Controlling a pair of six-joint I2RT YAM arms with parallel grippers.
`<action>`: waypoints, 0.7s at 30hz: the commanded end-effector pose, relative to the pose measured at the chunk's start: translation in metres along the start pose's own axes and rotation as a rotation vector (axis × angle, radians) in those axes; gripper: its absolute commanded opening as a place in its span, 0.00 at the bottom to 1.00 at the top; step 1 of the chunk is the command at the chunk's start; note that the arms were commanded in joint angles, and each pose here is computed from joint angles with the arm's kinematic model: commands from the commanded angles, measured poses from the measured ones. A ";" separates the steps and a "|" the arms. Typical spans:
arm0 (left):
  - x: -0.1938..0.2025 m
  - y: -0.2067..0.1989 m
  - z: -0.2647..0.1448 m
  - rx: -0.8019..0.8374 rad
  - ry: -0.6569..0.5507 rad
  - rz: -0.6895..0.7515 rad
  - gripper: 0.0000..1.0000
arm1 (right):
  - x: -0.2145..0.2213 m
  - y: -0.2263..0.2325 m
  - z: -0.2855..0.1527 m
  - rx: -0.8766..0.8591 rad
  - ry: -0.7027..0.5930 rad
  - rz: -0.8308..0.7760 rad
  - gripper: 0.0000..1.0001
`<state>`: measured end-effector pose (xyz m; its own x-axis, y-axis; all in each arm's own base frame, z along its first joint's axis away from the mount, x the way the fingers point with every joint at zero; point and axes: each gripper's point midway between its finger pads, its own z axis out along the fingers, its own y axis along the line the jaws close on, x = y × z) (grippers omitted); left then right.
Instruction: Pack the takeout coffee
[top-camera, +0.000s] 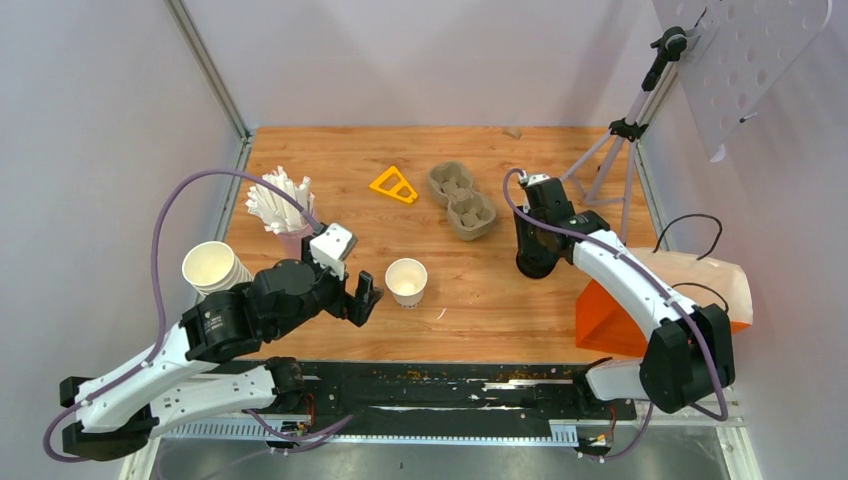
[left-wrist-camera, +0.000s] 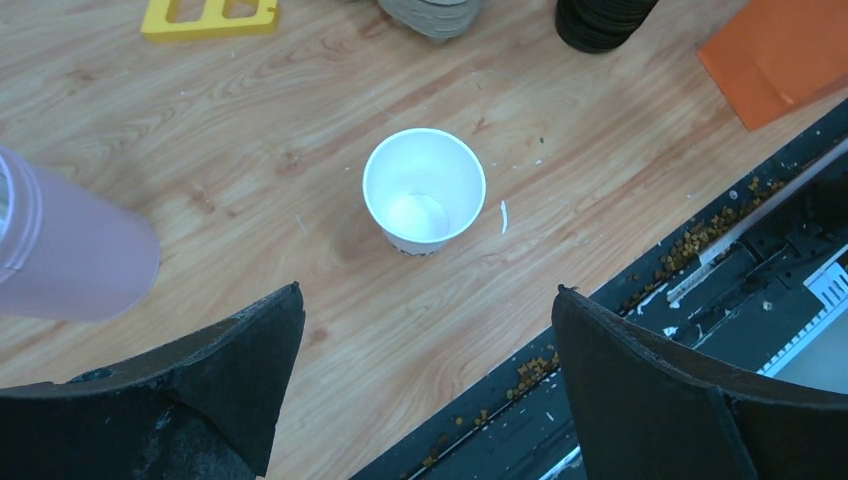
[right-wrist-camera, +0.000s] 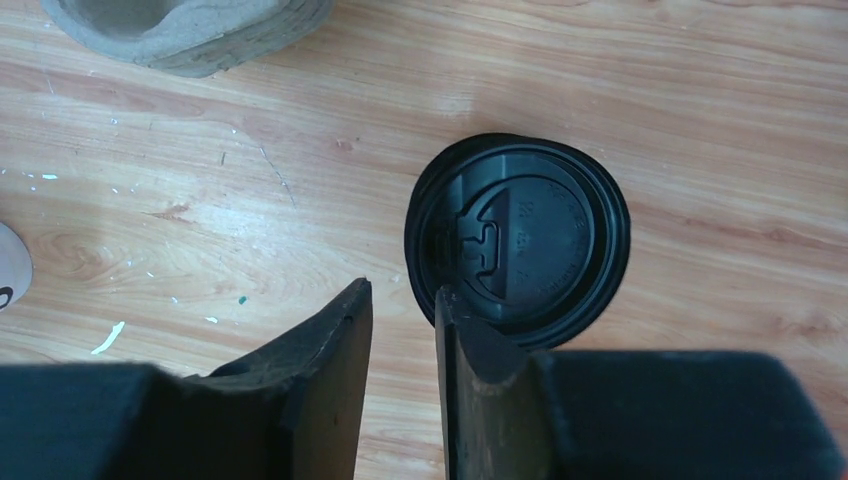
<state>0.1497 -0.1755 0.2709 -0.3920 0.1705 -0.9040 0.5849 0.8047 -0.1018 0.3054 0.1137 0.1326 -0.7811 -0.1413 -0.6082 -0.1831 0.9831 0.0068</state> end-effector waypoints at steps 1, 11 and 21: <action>-0.005 -0.013 0.000 0.071 -0.037 -0.023 1.00 | -0.020 0.003 0.012 -0.022 -0.050 -0.006 0.27; -0.003 -0.016 0.001 0.087 -0.042 -0.042 1.00 | -0.014 -0.004 0.031 0.003 0.013 -0.010 0.19; -0.005 -0.016 0.002 0.083 -0.042 -0.040 1.00 | -0.014 0.000 0.024 -0.033 0.012 -0.024 0.00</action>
<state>0.1427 -0.1837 0.2678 -0.3970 0.1495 -0.9056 0.6209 0.7703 -0.1450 0.3162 0.1110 0.0975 -0.8297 -0.1721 -0.5310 -0.1990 0.9800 -0.0067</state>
